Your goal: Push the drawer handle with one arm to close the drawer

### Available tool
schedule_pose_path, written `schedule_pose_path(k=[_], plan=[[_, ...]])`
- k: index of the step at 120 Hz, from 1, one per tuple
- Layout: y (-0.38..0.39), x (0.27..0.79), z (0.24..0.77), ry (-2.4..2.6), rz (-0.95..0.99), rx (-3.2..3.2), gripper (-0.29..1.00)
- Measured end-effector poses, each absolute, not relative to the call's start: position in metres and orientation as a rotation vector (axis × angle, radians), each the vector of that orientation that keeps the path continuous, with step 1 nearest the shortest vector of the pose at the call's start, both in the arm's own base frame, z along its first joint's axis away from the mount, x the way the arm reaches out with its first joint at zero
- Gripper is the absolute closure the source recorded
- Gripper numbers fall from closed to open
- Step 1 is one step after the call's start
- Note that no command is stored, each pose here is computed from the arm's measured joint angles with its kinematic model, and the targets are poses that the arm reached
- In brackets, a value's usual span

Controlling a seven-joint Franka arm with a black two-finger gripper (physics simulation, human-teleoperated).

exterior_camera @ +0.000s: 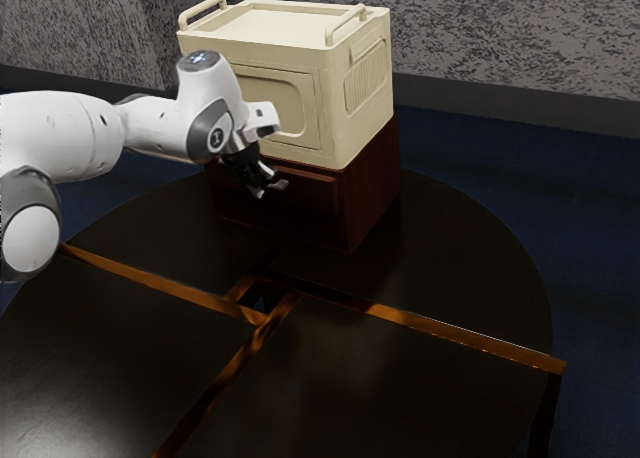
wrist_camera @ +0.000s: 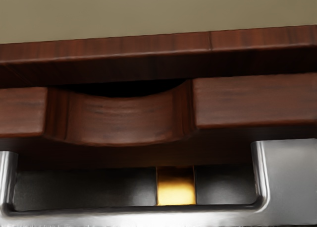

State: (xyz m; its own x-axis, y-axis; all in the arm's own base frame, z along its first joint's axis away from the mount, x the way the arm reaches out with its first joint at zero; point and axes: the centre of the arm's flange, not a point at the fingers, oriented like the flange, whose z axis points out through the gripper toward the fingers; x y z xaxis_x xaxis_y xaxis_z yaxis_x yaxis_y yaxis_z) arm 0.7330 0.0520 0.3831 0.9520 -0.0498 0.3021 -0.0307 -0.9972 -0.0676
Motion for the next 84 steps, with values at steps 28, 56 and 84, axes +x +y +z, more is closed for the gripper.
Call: schedule_pose_path(k=[28, 56, 84], plan=[[0.055, 0.742, 0.387, 0.073, -0.509, -3.054, 0.79], [0.06, 0.653, 0.446, 0.019, -0.435, -3.087, 0.69], [0.035, 0.54, 0.683, 0.042, -0.54, -3.085, 0.26]])
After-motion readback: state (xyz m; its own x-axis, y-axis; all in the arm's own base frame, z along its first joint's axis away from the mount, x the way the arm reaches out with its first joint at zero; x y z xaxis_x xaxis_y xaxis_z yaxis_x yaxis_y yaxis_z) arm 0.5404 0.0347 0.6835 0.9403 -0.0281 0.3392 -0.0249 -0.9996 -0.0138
